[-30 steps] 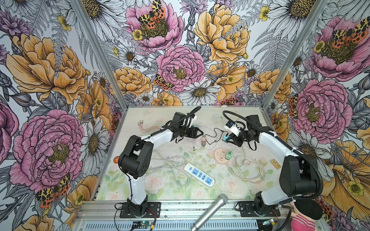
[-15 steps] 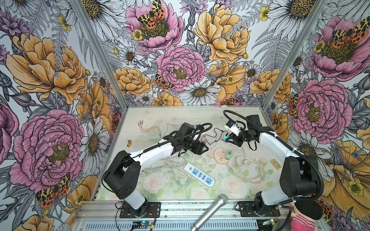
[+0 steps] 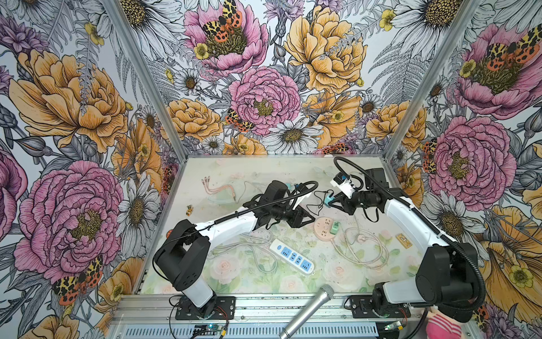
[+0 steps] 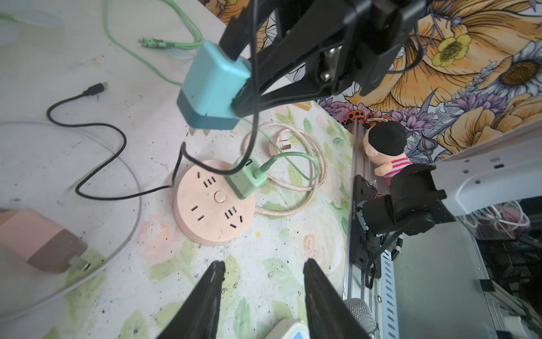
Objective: Insert the plug
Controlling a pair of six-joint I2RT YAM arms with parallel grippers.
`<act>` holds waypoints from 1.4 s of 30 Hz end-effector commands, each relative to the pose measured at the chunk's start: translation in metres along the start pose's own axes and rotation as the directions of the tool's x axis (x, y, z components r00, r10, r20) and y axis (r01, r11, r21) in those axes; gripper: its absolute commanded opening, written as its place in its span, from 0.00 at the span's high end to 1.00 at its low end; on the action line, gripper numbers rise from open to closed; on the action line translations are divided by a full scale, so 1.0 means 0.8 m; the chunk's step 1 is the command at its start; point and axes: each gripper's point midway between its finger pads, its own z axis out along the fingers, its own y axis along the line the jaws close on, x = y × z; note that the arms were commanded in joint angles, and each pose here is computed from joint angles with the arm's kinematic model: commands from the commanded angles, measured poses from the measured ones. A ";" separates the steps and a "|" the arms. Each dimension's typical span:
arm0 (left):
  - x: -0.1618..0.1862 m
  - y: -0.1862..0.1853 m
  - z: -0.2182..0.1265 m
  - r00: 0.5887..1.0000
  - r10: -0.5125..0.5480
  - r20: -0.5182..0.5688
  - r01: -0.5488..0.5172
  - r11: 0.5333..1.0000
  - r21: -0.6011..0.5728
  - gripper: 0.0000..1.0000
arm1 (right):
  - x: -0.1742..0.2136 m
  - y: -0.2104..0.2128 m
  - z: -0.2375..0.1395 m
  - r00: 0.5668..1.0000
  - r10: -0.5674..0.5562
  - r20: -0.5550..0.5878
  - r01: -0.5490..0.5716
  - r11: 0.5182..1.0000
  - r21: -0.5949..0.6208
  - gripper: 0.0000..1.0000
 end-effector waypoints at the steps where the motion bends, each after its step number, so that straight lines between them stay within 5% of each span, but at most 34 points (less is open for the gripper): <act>1: -0.020 -0.012 0.001 0.991 0.130 0.018 -0.131 0.986 0.106 0.55 | -0.019 0.029 -0.011 0.997 0.022 0.067 -0.016 0.997 -0.081 1.00; 7: -0.047 -0.010 -0.014 0.987 0.146 0.062 -0.156 0.968 0.196 0.61 | -0.014 0.027 -0.016 0.999 -0.007 0.044 0.008 1.000 -0.023 1.00; 16: -0.072 0.003 -0.023 0.974 0.211 0.083 -0.226 0.934 0.276 0.58 | -0.025 0.064 -0.022 0.993 -0.009 0.118 0.026 0.990 -0.142 1.00; 25: -0.070 0.015 -0.001 0.971 0.230 0.074 -0.241 0.912 0.332 0.62 | -0.039 0.095 -0.026 0.984 0.002 0.177 0.044 0.966 -0.256 1.00; 42: -0.065 -0.013 -0.007 0.966 0.249 0.074 -0.257 0.869 0.424 0.60 | -0.031 0.094 -0.016 0.989 0.000 0.146 0.037 0.967 -0.252 1.00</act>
